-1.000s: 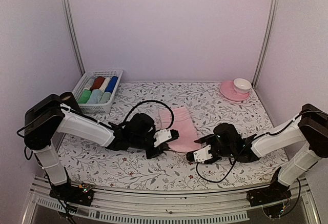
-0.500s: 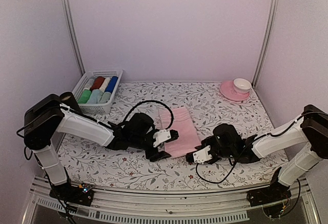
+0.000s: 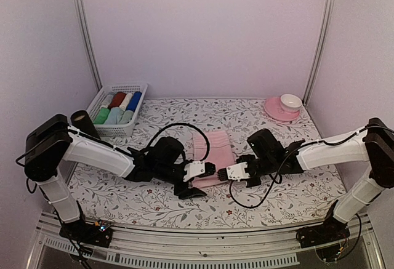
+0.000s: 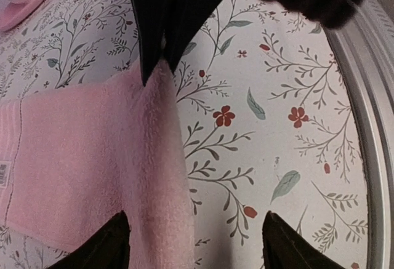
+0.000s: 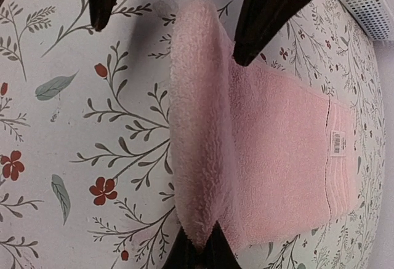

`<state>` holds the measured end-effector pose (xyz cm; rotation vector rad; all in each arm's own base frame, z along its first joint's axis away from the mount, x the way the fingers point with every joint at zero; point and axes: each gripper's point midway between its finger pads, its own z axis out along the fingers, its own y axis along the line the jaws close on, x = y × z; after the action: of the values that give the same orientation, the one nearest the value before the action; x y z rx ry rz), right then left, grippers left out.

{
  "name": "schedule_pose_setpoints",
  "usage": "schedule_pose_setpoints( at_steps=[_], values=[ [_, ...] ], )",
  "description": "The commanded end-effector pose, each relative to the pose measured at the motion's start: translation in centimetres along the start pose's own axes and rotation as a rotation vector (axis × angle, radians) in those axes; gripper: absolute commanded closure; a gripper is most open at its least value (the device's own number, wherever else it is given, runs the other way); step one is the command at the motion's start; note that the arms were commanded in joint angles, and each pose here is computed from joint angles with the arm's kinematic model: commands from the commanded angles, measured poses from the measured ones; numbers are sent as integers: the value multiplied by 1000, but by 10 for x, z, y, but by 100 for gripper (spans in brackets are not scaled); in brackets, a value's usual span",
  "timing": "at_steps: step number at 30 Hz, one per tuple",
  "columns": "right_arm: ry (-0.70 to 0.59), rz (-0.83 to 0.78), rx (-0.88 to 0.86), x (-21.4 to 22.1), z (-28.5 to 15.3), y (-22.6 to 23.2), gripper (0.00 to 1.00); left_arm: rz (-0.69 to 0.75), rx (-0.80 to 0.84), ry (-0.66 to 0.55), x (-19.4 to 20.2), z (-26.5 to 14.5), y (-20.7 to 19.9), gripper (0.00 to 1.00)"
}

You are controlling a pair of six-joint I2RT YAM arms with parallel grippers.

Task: Roll the towels
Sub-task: Roll the towel at the center of the board.

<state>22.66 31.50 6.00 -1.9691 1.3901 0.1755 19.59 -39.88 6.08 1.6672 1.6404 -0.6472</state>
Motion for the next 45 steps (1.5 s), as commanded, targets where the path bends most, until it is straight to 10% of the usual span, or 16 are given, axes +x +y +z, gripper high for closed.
schedule_pose_setpoints(
  at_steps=[1, 13, 30, 45],
  values=[
    [-26, 137, -173, 1, -1, 19, 97, 18, 12, 6, 0, 1, -5, 30],
    [-29, 258, -298, 8, 4, 15, 97, -20, -79, 70, 14, 6, 15, 46],
    [-31, 394, -460, 19, 7, 10, 96, -101, -49, 91, 22, 7, 26, 97],
    [-22, 437, -475, 28, 11, -2, 86, -191, -65, 156, 43, 16, 44, 88]
  ],
)
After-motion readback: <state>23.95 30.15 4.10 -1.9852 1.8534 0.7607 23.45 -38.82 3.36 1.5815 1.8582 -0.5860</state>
